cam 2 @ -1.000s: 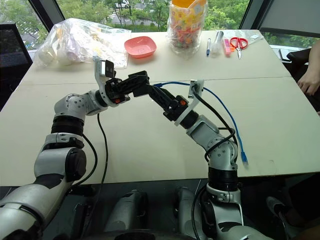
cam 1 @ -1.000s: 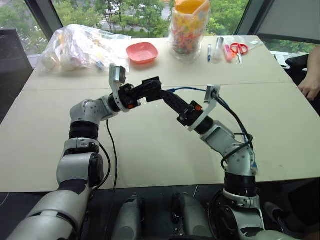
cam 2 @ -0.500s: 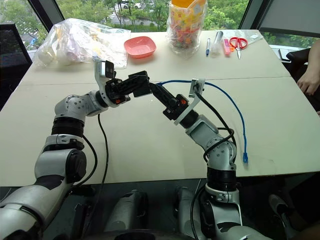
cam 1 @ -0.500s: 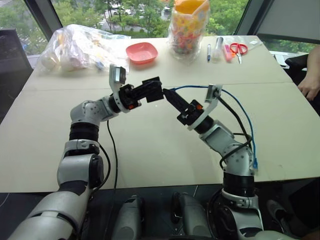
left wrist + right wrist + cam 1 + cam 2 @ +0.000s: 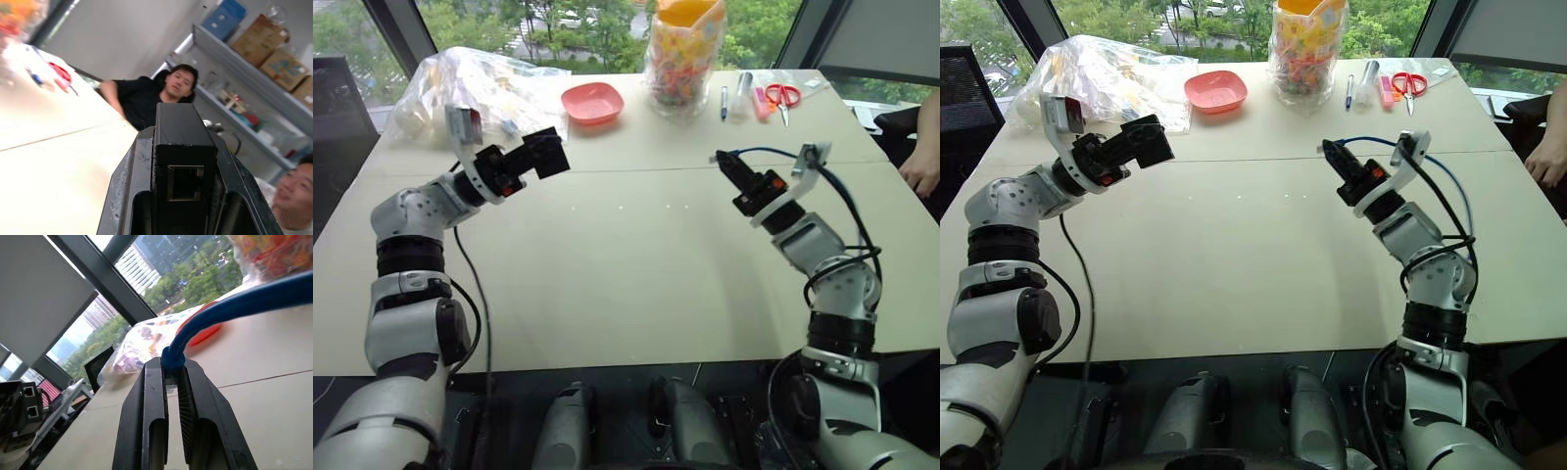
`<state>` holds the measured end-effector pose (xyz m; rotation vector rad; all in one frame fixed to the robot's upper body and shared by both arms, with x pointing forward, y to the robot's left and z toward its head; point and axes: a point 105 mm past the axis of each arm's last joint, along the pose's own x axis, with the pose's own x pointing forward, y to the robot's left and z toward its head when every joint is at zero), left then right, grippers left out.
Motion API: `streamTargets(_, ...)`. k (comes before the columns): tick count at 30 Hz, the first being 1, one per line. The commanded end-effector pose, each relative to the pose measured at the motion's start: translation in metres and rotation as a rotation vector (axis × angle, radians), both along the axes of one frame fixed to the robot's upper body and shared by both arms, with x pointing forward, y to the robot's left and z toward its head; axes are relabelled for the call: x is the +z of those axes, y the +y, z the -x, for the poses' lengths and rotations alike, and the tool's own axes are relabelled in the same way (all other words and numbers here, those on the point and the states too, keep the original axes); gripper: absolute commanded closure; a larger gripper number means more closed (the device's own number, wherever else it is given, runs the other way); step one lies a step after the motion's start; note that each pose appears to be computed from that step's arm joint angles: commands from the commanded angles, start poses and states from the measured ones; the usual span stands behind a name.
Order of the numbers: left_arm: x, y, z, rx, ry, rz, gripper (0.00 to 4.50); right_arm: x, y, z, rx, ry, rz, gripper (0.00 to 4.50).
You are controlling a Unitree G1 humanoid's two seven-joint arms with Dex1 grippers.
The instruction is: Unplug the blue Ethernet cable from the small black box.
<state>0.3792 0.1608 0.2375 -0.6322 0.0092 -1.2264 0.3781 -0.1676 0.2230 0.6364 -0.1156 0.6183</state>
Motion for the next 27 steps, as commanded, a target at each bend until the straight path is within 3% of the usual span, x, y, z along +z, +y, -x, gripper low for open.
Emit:
streamTargets(1,-0.016,-0.025,-0.008,0.083,-0.161,-0.256,3.95,0.01,-0.016,-0.021,-0.095,0.001,0.134,4.44)
streamTargets(3,-0.03,-0.041,-0.011,0.126,-0.257,-0.367,3.95,-0.001,-0.034,-0.039,-0.193,0.07,0.236,4.44)
streamTargets(5,-0.032,-0.056,-0.013,0.159,-0.311,-0.366,3.95,-0.015,-0.051,-0.054,-0.277,0.143,0.326,4.44)
streamTargets(11,-0.042,-0.082,-0.02,0.249,-0.374,-0.345,3.95,-0.041,-0.066,-0.072,-0.322,0.235,0.305,4.44)
streamTargets(12,-0.044,-0.085,-0.024,0.276,-0.379,-0.342,3.95,-0.045,-0.067,-0.073,-0.324,0.242,0.31,3.64)
streamTargets(13,-0.046,-0.092,-0.026,0.287,-0.392,-0.348,3.95,-0.051,-0.069,-0.074,-0.333,0.259,0.319,3.32)
streamTargets(19,-0.049,-0.114,-0.039,0.344,-0.431,-0.379,3.95,-0.068,-0.062,-0.067,-0.254,0.307,0.395,0.19)
streamTargets(27,-0.062,-0.142,-0.049,0.397,-0.47,-0.466,3.95,-0.083,-0.005,-0.008,-0.077,0.25,0.452,0.08)
